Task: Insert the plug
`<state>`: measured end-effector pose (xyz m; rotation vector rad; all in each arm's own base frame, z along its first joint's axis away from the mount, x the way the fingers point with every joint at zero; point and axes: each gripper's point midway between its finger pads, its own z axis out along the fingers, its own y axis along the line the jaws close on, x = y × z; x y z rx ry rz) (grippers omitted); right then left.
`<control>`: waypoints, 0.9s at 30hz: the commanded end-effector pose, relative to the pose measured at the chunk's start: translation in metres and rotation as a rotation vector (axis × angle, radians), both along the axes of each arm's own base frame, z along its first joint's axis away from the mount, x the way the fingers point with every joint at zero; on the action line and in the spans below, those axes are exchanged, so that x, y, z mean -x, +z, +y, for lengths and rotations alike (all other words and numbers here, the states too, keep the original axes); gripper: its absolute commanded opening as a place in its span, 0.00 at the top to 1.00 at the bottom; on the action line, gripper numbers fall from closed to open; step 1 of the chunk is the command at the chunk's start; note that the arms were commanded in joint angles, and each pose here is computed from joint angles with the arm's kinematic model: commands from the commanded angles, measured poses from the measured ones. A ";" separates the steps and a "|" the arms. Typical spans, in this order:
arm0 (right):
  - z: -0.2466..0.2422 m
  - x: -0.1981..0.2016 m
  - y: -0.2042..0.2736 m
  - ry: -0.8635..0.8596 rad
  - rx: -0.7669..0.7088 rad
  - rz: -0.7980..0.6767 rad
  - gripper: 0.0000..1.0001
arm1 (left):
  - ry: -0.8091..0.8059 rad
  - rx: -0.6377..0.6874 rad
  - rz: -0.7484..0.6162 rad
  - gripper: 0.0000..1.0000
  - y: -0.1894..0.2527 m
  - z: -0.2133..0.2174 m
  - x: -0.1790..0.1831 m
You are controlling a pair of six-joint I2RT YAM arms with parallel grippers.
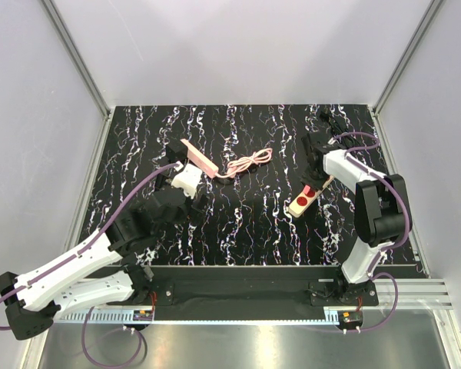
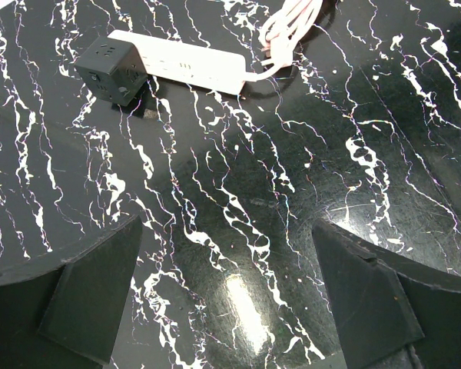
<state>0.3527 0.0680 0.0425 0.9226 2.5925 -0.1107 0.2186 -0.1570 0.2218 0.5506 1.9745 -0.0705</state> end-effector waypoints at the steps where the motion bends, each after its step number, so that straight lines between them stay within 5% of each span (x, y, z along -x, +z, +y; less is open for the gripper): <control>1: 0.021 0.037 -0.045 0.024 -0.094 0.167 1.00 | 0.018 0.003 -0.026 0.01 0.005 0.003 -0.003; 17: 0.004 0.049 -0.048 -0.121 -0.022 0.279 1.00 | 0.021 -0.006 -0.024 0.01 0.003 0.002 -0.004; 27: 0.010 0.022 -0.011 -0.007 -0.042 0.178 1.00 | 0.028 0.023 -0.015 0.01 0.003 0.000 -0.003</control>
